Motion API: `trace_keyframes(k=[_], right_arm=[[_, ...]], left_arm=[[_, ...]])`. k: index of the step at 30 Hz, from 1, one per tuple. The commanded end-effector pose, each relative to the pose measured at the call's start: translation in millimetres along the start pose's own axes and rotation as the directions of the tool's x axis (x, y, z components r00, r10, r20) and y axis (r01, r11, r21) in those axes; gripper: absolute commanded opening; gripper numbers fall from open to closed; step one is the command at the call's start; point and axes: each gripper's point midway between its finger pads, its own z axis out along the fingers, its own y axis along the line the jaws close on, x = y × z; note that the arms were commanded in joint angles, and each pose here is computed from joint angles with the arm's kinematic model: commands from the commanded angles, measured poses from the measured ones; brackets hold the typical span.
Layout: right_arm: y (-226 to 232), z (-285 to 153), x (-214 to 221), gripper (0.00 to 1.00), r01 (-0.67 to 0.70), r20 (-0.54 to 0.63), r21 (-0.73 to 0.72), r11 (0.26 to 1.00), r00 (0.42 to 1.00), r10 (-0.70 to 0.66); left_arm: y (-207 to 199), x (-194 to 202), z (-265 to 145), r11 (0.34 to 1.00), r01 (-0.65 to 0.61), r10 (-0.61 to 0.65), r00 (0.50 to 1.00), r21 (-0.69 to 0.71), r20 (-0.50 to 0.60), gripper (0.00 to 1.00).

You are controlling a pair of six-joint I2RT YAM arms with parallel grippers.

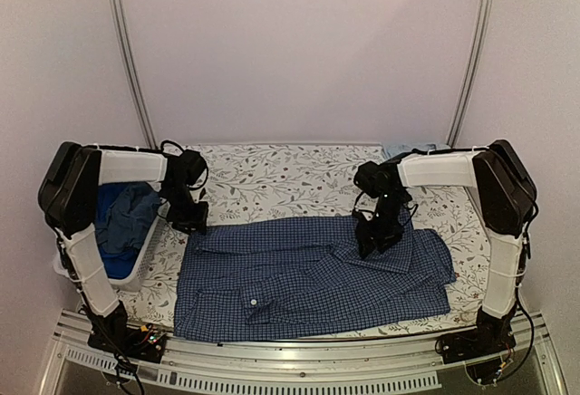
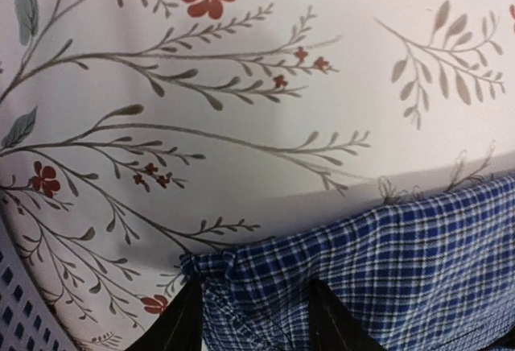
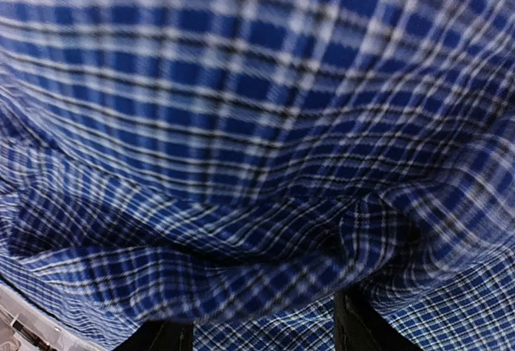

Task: Fold and stack the mixed laundry pile
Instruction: Fold the 1/3-folded shirt at the center of the board.

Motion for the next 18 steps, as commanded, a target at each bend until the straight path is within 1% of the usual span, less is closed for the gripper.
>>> trace_keyframes(k=[1, 3, 5, 8, 10, 12, 13, 14, 16, 17, 18], right_arm=[[-18, 21, 5, 0.58, -0.004, -0.035, 0.020, 1.000, 0.999, 0.005], [-28, 21, -4, 0.58, -0.024, -0.018, 0.030, 0.999, 1.000, 0.025], [-39, 18, -18, 0.58, -0.041, 0.008, 0.043, 0.998, 0.999, 0.041], [-53, 12, -39, 0.58, -0.044, 0.033, 0.061, 0.997, 0.999, 0.042], [-51, 0, -52, 0.58, -0.029, 0.058, 0.046, 0.999, 0.998, 0.026], [-41, -29, -67, 0.61, 0.001, 0.147, 0.016, 1.000, 0.989, -0.004], [-39, -45, -76, 0.63, 0.003, 0.203, 0.007, 1.000, 0.979, -0.005], [-41, -68, -84, 0.66, -0.009, 0.271, 0.000, 1.000, 0.962, 0.008], [-57, -98, -96, 0.69, -0.066, 0.366, -0.033, 0.997, 0.928, 0.073], [-70, -107, -101, 0.69, -0.103, 0.397, -0.048, 0.994, 0.911, 0.113], [-84, -117, -104, 0.69, -0.145, 0.429, -0.059, 0.988, 0.889, 0.156]], left_arm=[[10, 7, 25, 0.998, 0.069, -0.069, 0.995, -0.002, -0.070, 0.34], [12, -6, 27, 0.997, 0.082, -0.082, 0.995, 0.007, -0.050, 0.14], [19, -27, 26, 0.994, 0.112, -0.112, 0.994, 0.017, -0.012, 0.00], [29, -57, 20, 0.988, 0.149, -0.150, 0.988, 0.029, 0.033, 0.00], [26, -69, 15, 0.990, 0.131, -0.133, 0.990, 0.044, 0.049, 0.00], [28, -73, 13, 0.993, 0.117, -0.118, 0.991, 0.036, 0.057, 0.00], [28, -73, 13, 0.993, 0.112, -0.114, 0.992, 0.041, 0.060, 0.00], [27, -73, 12, 0.993, 0.107, -0.110, 0.992, 0.050, 0.062, 0.12], [23, -75, 7, 0.992, 0.104, -0.110, 0.991, 0.074, 0.077, 0.41], [20, -77, 3, 0.991, 0.104, -0.112, 0.990, 0.087, 0.089, 0.51], [19, -79, -2, 0.990, 0.107, -0.117, 0.988, 0.095, 0.104, 0.56]])
